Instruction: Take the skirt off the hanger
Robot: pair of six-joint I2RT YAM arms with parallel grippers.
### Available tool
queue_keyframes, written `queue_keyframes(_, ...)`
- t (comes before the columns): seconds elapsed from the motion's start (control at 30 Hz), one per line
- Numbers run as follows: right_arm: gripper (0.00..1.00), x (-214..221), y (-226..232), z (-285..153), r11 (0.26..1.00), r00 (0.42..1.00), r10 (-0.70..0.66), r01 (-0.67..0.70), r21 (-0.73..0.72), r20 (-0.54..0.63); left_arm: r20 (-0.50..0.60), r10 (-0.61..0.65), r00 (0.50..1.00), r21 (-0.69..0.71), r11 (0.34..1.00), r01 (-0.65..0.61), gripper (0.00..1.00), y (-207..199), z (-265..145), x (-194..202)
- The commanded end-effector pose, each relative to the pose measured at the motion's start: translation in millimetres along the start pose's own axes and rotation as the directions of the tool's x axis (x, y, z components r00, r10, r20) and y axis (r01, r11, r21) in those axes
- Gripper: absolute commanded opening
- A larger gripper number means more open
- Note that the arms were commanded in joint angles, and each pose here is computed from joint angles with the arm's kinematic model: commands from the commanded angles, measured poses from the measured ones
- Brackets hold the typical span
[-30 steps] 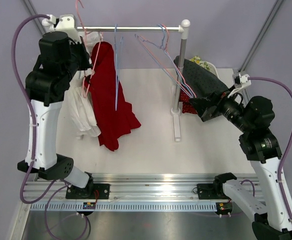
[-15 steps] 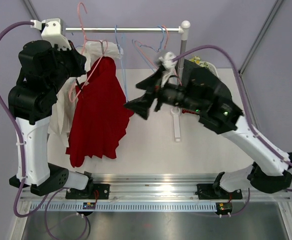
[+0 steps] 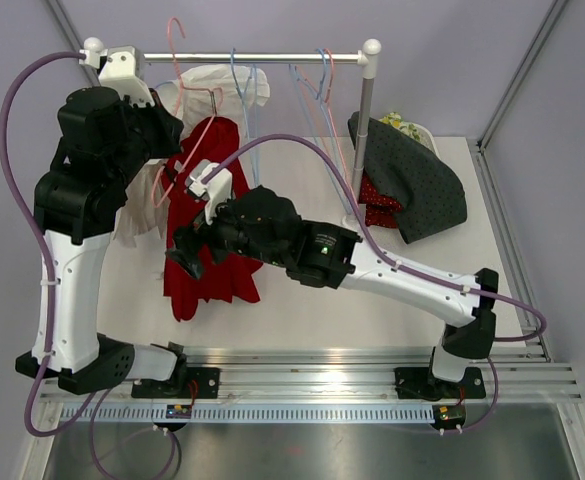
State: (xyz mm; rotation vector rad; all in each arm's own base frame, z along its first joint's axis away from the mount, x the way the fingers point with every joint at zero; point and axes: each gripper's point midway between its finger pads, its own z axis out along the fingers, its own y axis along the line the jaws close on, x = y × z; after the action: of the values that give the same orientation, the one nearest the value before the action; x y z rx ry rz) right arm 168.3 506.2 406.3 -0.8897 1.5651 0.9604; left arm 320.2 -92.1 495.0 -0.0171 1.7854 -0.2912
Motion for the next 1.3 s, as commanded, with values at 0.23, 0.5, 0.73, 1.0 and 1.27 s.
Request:
queue_keyframes(0.23,0.88,-19,-35,48,0.959,0.985,0.011,-0.058,0.277,0.171,0.209,-0.1,0.973,0.159,0.985,0.067,0.0,-29,-35,-57)
queue_keyframes(0.5,0.0,-18,-38,54,0.944,0.983,-0.027,-0.034,0.327,0.18,0.207,-0.088,0.974,0.15,0.987,0.058,0.0,-25,-38,-48)
queue_keyframes(0.73,0.0,-58,-17,11,0.944,0.967,-0.082,-0.001,0.329,0.24,0.199,-0.093,0.976,0.122,0.99,0.069,0.0,-17,-30,-29)
queue_keyframes(1.0,0.0,-121,44,-37,0.968,0.939,-0.123,0.042,0.248,0.32,0.195,-0.112,0.974,0.065,0.993,0.101,0.0,-4,-17,-8)
queue_keyframes(1.27,0.0,-138,106,-55,0.984,0.927,-0.128,0.074,0.163,0.353,0.211,-0.133,0.969,0.03,0.991,0.129,0.0,-2,-10,-4)
